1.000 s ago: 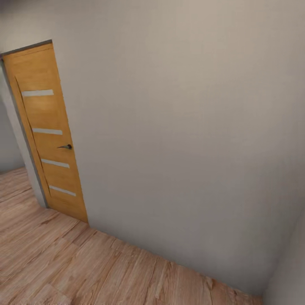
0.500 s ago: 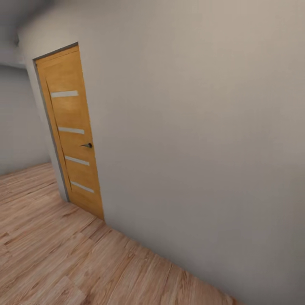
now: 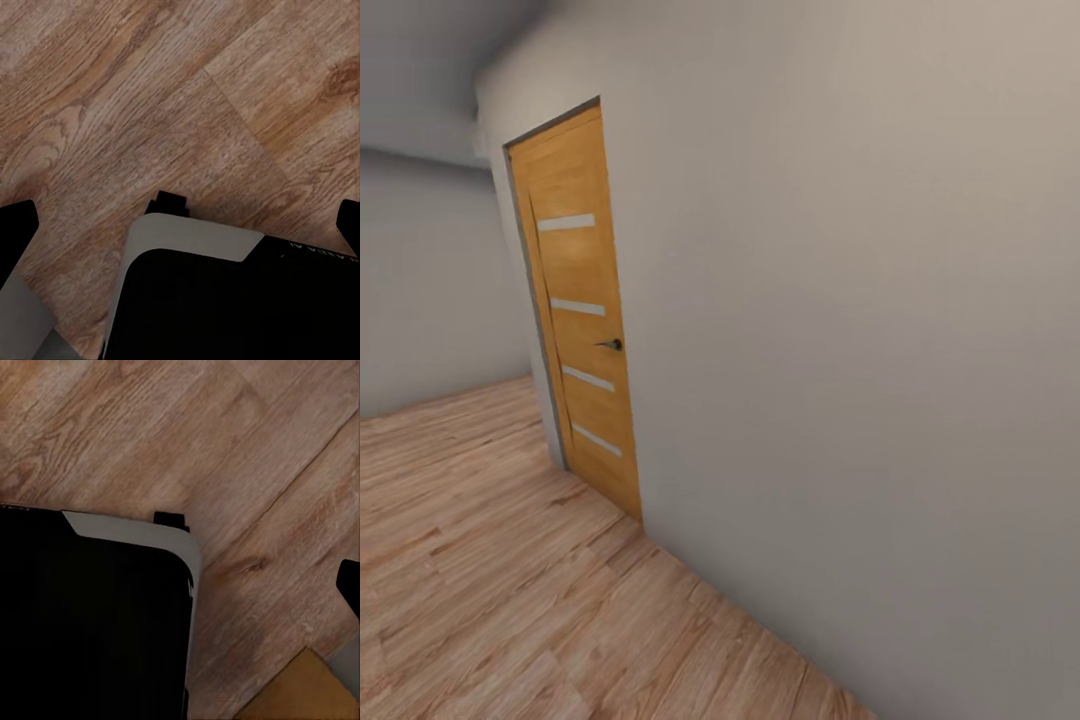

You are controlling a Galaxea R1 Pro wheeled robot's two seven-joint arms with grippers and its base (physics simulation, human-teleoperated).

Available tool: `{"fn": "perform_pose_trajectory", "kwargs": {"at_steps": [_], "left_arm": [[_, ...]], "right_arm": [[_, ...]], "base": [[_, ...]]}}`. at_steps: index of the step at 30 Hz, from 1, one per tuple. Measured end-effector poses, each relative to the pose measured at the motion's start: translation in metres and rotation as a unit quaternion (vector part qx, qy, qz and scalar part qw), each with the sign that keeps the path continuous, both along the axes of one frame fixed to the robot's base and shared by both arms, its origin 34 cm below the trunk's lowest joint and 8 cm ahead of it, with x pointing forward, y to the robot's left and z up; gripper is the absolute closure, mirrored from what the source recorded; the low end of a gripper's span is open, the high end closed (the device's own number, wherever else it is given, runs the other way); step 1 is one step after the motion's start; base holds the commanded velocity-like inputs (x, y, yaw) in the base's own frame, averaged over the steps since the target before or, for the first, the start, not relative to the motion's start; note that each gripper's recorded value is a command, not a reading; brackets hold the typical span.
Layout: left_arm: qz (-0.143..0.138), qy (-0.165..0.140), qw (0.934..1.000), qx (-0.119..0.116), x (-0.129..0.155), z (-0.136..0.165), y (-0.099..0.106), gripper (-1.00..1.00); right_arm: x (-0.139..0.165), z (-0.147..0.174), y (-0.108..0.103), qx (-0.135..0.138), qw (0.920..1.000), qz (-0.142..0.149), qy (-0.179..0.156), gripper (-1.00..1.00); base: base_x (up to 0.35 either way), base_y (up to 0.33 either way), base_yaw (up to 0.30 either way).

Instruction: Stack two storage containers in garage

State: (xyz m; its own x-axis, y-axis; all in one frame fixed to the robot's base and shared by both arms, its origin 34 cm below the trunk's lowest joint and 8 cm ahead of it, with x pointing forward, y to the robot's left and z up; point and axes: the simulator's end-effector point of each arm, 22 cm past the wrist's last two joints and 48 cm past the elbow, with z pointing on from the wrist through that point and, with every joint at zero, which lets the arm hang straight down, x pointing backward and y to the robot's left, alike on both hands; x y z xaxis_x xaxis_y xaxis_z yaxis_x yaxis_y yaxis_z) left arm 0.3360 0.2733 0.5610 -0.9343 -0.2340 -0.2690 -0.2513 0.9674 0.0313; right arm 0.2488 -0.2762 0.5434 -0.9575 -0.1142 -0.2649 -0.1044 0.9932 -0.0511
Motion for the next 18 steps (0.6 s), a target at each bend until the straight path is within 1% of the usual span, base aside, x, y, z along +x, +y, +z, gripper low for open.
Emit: {"fn": "perform_pose_trajectory", "kwargs": {"at_steps": [4, 10, 18], "left_arm": [[0.0, 0.002, 1.0, 0.0, -0.007, -0.002, -0.001, -1.0], [0.0, 0.004, 1.0, 0.002, -0.011, -0.003, 0.002, -1.0], [0.0, 0.004, 1.0, 0.002, -0.011, -0.003, 0.002, -1.0]], "right_arm": [[-0.006, -0.001, -0.008, -0.005, 1.0, -0.001, 0.004, -1.0], [-0.006, 0.0, -0.012, -0.008, 1.0, -0.001, 0.004, -1.0], [-0.007, -0.001, -0.012, -0.008, 1.0, 0.0, 0.005, -1.0]], "base": [[0.272, 0.0, 0.299], [0.284, 0.0, 0.3], [0.044, 0.0, 0.3]]}}
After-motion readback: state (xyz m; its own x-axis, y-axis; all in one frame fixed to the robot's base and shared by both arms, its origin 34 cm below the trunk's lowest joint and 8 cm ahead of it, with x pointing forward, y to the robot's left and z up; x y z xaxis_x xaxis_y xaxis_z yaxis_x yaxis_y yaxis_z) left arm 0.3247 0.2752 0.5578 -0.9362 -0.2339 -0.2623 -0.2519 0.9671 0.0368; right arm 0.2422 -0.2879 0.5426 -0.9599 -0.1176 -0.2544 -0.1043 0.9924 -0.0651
